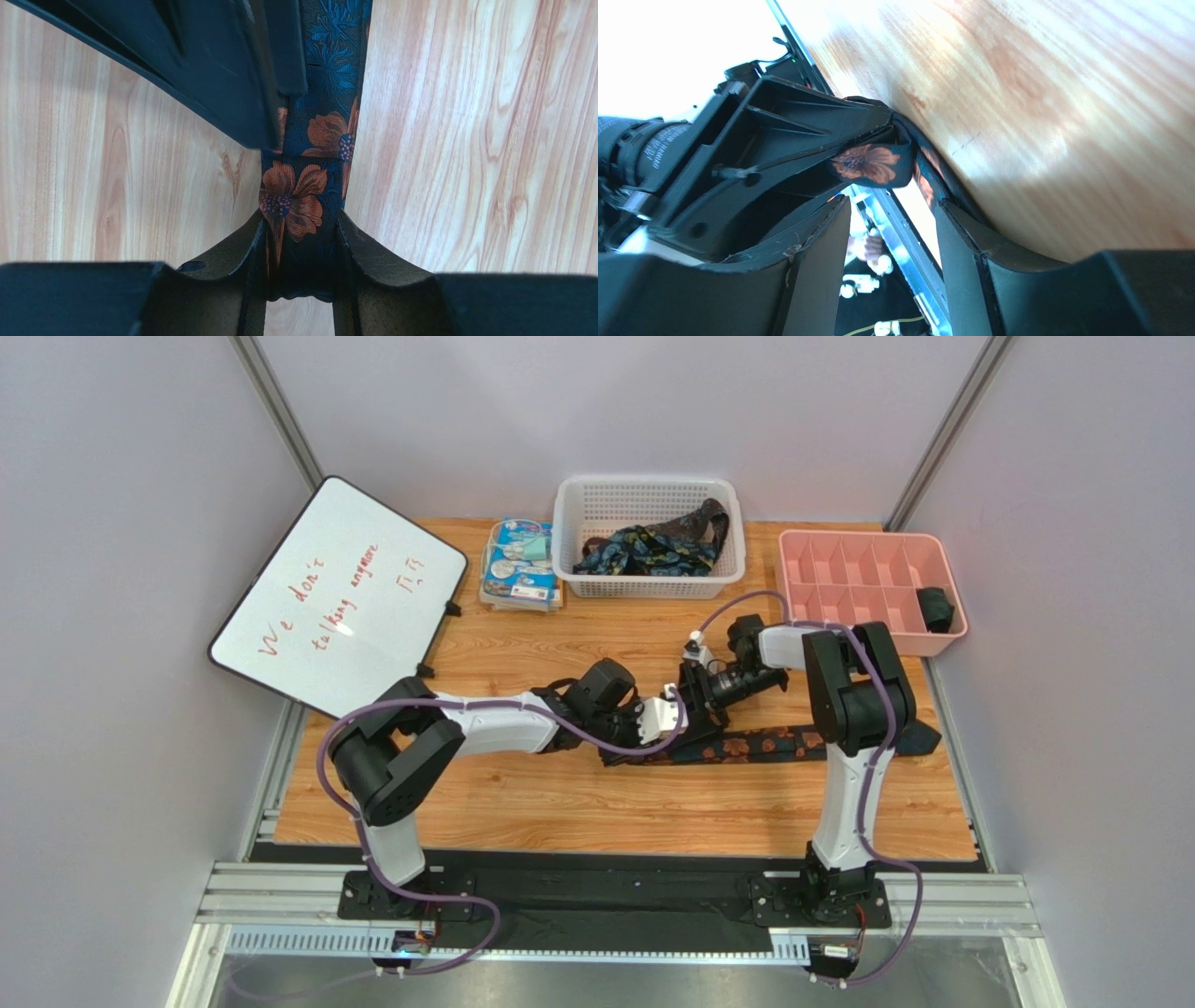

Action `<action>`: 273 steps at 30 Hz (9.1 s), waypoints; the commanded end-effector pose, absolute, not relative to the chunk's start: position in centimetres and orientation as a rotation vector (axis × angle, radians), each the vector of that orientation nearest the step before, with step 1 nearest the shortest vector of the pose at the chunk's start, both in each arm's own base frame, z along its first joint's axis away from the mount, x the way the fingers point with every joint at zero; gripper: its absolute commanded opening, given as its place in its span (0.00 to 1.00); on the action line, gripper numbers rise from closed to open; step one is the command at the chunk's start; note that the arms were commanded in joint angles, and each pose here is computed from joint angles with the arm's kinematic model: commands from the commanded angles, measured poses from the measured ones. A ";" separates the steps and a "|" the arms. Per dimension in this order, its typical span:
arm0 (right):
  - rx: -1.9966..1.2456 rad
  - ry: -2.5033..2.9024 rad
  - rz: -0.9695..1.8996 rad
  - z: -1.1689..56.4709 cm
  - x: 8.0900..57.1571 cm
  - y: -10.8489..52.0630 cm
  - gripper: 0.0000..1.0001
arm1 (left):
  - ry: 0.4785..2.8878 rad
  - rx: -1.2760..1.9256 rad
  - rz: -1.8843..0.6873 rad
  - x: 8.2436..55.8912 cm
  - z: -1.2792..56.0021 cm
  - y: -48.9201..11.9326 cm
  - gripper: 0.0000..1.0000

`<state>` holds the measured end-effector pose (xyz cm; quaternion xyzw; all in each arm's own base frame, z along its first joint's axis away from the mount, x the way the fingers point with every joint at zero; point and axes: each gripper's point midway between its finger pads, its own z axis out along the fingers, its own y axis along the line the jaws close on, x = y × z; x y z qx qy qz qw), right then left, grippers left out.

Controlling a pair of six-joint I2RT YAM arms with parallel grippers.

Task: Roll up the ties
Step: Roll the tie at the center of the board.

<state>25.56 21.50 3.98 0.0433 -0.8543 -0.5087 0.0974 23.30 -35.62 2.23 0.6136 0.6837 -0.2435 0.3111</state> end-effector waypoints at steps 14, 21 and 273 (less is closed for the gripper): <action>0.080 -2.417 -1.505 3.7 23.6 23.5 0.36 | 2.080 1.785 -0.465 21.7 -0.5 -33.9 0.43; 0.079 -2.460 -1.402 2.1 23.0 22.6 0.00 | 2.112 1.706 -0.457 21.9 -1.1 -33.5 0.51; 0.101 -2.660 -0.718 -4.9 23.1 15.9 0.00 | 1.582 1.433 -0.988 23.3 3.6 -39.1 0.65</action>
